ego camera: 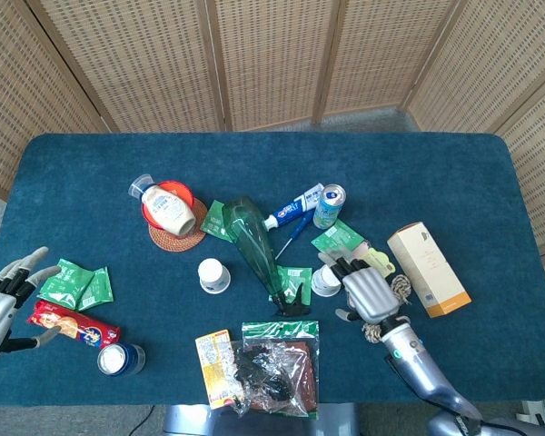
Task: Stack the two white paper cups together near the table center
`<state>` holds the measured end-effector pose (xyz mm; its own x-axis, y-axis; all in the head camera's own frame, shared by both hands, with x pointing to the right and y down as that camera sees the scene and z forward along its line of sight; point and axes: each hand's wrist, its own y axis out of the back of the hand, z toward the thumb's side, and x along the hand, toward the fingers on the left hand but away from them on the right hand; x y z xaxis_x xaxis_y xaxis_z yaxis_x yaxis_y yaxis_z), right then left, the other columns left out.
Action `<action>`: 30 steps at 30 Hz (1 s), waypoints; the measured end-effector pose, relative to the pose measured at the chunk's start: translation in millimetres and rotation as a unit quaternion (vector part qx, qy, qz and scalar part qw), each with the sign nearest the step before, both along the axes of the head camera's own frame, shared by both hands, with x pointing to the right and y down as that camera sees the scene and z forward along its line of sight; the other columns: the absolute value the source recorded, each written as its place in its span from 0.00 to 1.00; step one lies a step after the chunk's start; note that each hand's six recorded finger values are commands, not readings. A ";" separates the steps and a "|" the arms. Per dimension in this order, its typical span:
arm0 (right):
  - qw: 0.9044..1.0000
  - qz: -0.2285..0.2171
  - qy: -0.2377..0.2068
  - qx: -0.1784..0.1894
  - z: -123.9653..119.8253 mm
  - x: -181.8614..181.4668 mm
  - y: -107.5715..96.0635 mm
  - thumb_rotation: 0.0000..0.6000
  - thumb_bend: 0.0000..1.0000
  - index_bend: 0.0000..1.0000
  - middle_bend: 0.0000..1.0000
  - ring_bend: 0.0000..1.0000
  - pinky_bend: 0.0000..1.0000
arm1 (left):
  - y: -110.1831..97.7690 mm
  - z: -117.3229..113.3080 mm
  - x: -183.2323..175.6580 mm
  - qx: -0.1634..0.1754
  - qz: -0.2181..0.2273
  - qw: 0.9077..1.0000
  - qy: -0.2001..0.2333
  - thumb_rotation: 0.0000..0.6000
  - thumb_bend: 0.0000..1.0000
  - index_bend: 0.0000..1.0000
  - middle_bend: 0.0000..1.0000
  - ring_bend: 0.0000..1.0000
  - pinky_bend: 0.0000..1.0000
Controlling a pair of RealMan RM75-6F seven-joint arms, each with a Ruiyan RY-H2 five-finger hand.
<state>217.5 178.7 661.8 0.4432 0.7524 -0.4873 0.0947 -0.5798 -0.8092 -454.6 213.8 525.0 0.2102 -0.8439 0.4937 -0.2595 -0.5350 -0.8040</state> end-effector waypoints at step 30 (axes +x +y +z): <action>1.000 0.005 -0.017 0.004 39.9 6.3 -8.8 1.00 0.45 0.39 0.34 0.22 0.63 | -1.0 1.7 -3.4 -0.011 -0.004 1.000 -0.007 1.00 0.23 0.17 0.00 0.00 0.09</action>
<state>223.9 169.9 701.7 0.4511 0.7611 -0.4660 0.1280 -0.5720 -0.8102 -458.0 212.8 526.7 0.1961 -0.8349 0.5142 -0.2528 -0.5497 -0.7962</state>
